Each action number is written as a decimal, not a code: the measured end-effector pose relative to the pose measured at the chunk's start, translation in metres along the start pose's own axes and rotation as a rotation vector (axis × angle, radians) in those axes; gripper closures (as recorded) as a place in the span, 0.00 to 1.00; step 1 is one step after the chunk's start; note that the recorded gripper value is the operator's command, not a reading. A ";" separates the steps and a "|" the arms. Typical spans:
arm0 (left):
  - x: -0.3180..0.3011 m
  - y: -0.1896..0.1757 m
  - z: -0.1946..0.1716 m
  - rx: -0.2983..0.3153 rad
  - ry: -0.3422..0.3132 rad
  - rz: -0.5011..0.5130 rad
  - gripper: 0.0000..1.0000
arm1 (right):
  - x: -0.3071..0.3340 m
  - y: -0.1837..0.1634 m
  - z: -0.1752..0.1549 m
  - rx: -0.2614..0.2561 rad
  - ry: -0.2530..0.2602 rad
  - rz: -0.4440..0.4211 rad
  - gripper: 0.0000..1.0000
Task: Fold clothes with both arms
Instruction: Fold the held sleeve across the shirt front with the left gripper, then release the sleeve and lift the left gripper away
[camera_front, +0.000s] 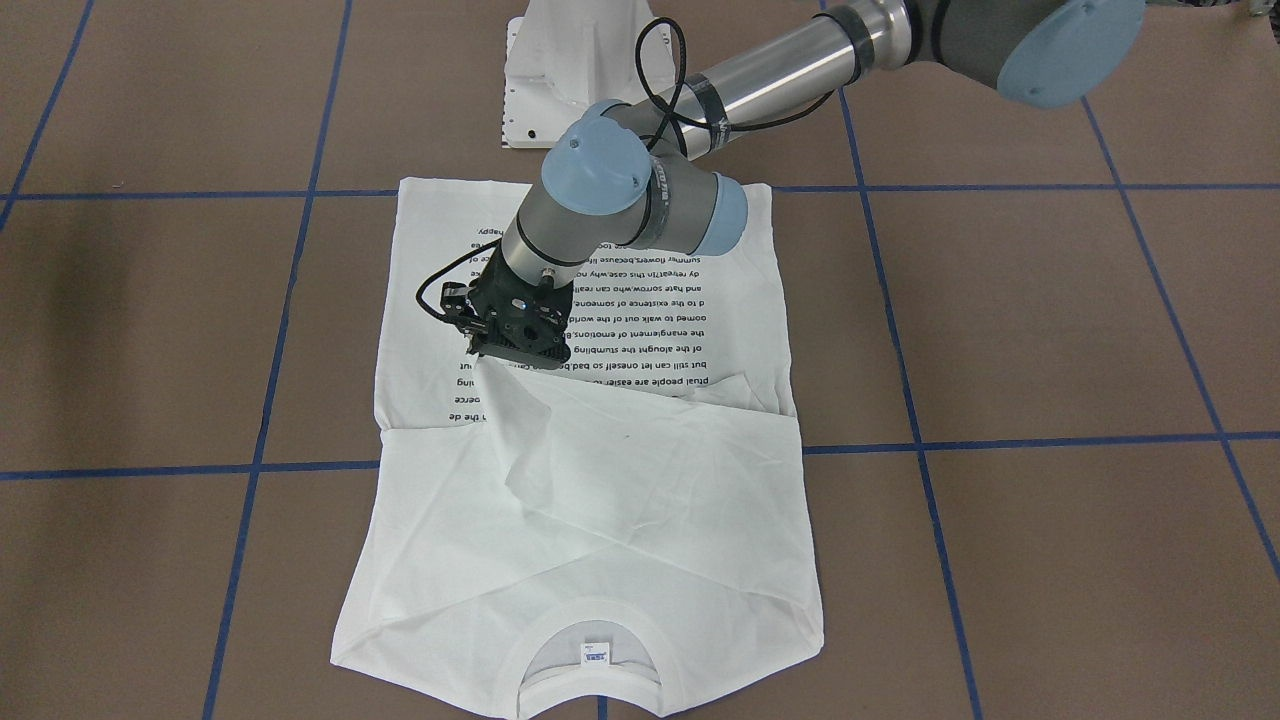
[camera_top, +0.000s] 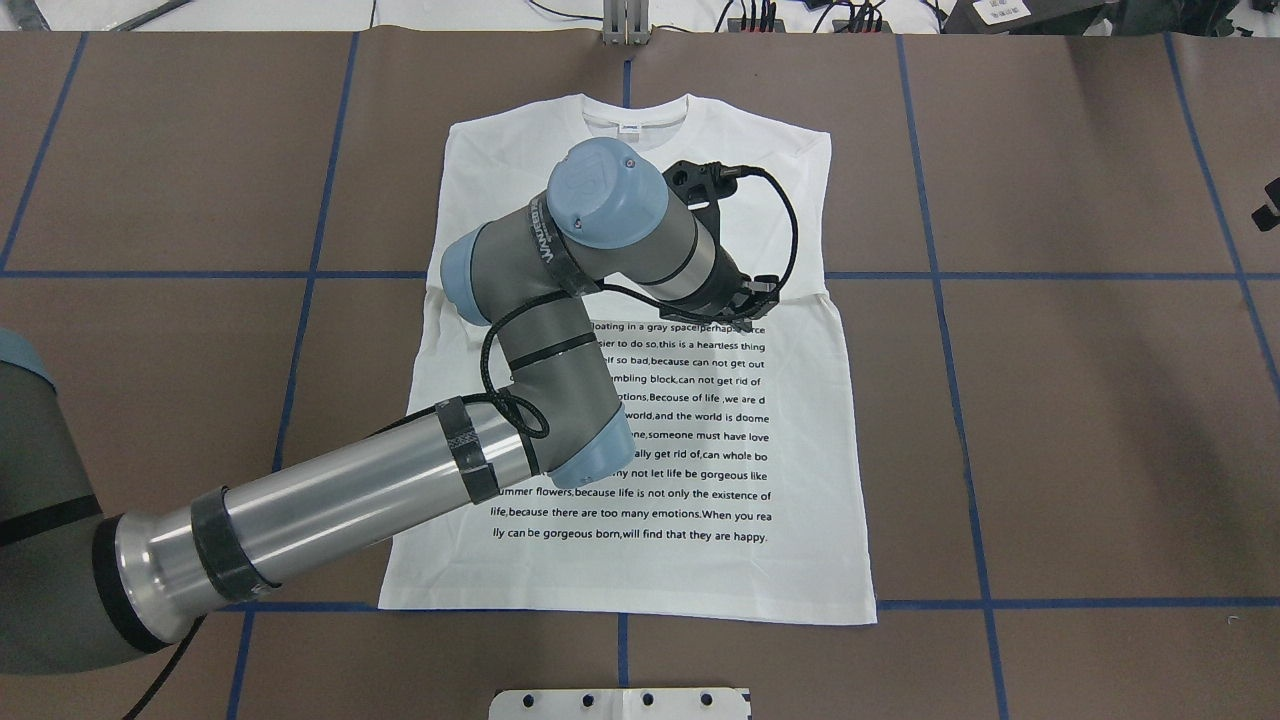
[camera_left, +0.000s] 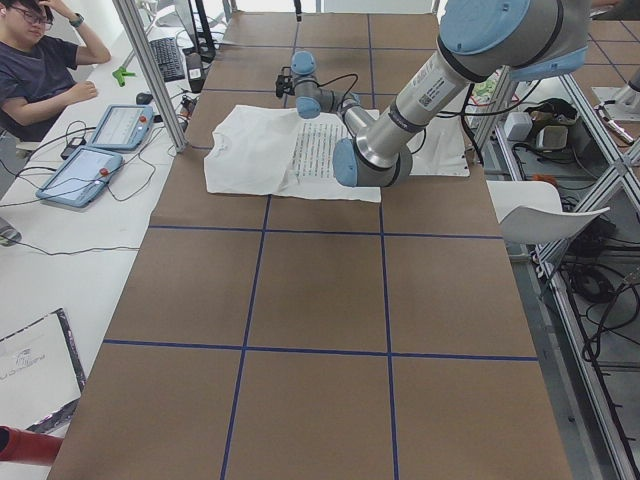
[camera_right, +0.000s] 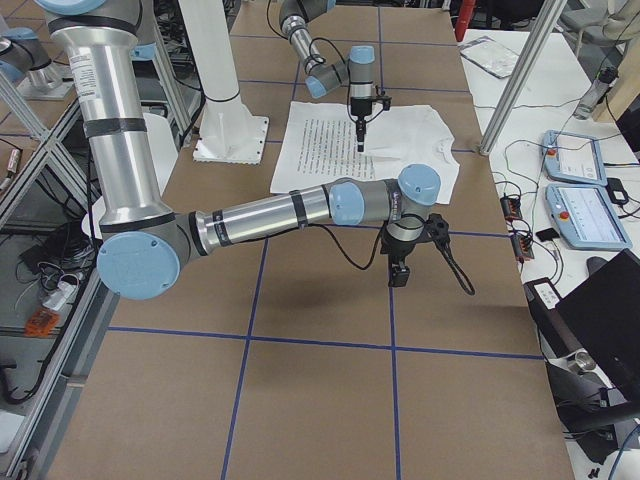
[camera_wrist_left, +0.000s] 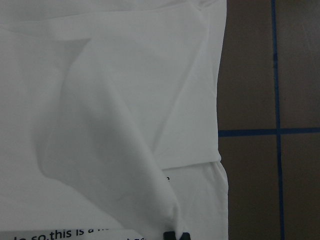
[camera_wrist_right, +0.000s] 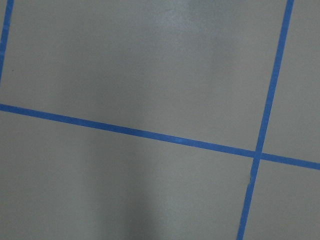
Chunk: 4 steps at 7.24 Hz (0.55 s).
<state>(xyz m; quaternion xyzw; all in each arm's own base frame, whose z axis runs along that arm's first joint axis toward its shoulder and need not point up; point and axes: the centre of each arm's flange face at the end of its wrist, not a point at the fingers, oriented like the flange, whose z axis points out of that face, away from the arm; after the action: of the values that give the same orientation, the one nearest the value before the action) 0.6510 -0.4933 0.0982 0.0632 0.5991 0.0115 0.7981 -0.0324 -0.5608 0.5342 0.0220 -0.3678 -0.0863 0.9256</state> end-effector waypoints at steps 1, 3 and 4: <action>-0.003 0.007 0.005 0.006 0.021 0.017 0.00 | 0.000 0.000 0.000 0.000 0.000 0.000 0.00; -0.006 0.012 0.008 0.009 0.048 0.034 0.00 | 0.000 0.000 0.000 0.000 0.000 0.000 0.00; -0.007 0.012 0.008 0.005 0.039 0.033 0.00 | -0.002 -0.002 -0.002 0.004 0.000 0.006 0.00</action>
<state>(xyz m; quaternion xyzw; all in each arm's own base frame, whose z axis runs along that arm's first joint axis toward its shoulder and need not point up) 0.6574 -0.4830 0.1088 0.0748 0.6133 0.0244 0.7859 -0.0327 -0.5621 0.5313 0.0227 -0.3681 -0.0827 0.9258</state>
